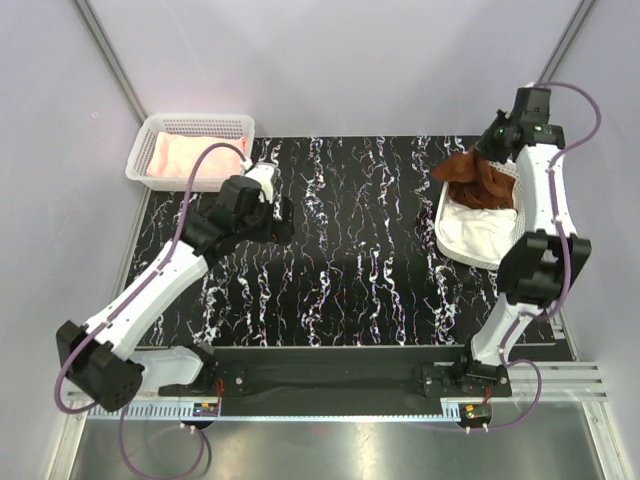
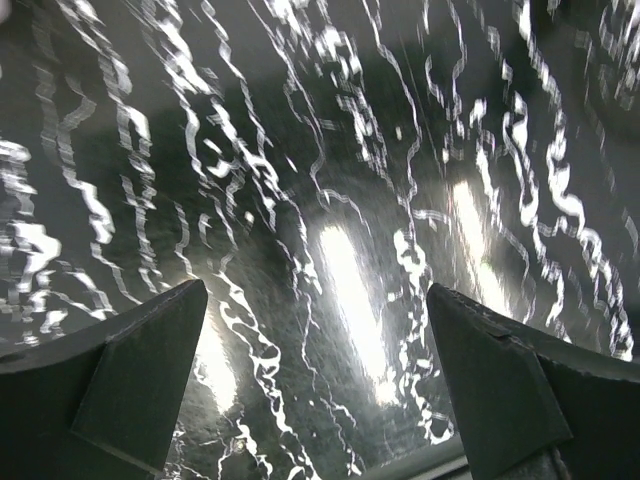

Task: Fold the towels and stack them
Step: Move the towel to the center of the board

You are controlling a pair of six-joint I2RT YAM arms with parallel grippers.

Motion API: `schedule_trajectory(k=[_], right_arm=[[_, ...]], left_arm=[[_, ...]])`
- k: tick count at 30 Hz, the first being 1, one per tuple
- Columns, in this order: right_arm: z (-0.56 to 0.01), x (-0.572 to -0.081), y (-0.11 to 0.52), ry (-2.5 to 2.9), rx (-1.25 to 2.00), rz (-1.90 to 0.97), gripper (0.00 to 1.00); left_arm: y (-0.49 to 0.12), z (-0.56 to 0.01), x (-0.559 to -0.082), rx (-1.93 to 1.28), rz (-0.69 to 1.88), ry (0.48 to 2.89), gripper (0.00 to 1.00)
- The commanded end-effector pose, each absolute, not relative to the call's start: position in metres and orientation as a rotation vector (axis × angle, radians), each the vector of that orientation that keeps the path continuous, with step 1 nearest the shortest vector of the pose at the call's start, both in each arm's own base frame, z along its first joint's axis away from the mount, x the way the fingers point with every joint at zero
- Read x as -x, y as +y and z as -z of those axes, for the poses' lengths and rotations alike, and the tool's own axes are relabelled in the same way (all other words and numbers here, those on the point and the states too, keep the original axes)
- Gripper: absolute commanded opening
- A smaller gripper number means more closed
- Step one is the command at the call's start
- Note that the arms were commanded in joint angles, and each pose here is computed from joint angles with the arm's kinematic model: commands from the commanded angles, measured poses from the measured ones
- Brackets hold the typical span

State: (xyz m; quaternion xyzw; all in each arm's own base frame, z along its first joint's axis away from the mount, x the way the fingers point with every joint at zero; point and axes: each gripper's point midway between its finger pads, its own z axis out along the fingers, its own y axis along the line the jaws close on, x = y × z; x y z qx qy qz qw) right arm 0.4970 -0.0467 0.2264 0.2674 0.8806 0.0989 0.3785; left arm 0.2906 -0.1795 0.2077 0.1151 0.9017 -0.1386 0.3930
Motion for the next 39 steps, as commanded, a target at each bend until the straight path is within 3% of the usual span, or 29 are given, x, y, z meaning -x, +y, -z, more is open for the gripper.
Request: schedule_trajectory(k=[1, 6, 13, 18, 26, 30, 36, 39], right_arm=[[-0.359, -0.468, 0.014, 2.046, -0.401, -0.611, 0.00], [-0.419, -0.426, 0.110, 1.965, -0.129, -0.894, 0.00], [-0.417, -0.370, 0.212, 1.996, 0.062, -1.129, 0.00], [-0.391, -0.353, 0.235, 2.045, 0.063, -1.189, 0.00], [-0.411, -0.330, 0.294, 2.077, 0.233, -1.313, 0.00], [-0.331, -0.313, 0.338, 2.293, 0.248, -1.197, 0.00], [-0.200, -0.235, 0.402, 2.561, 0.475, -1.111, 0.01], [-0.171, -0.205, 0.420, 2.621, 0.568, -1.083, 0.07]], left_arm=[[-0.162, -0.271, -0.300, -0.147, 0.317, 2.127, 0.99], [-0.142, -0.283, -0.295, -0.036, 0.283, 2.110, 0.99], [-0.126, -0.278, -0.275, -0.004, 0.308, 2.106, 0.99], [-0.124, -0.279, -0.263, -0.016, 0.357, 2.092, 0.99], [-0.118, -0.296, -0.262, 0.021, 0.370, 2.057, 0.99], [-0.085, -0.290, -0.269, 0.194, 0.268, 2.095, 0.99], [-0.049, -0.262, -0.271, 0.346, 0.279, 2.149, 0.98], [-0.045, -0.254, -0.274, 0.347, 0.258, 2.164, 0.99]])
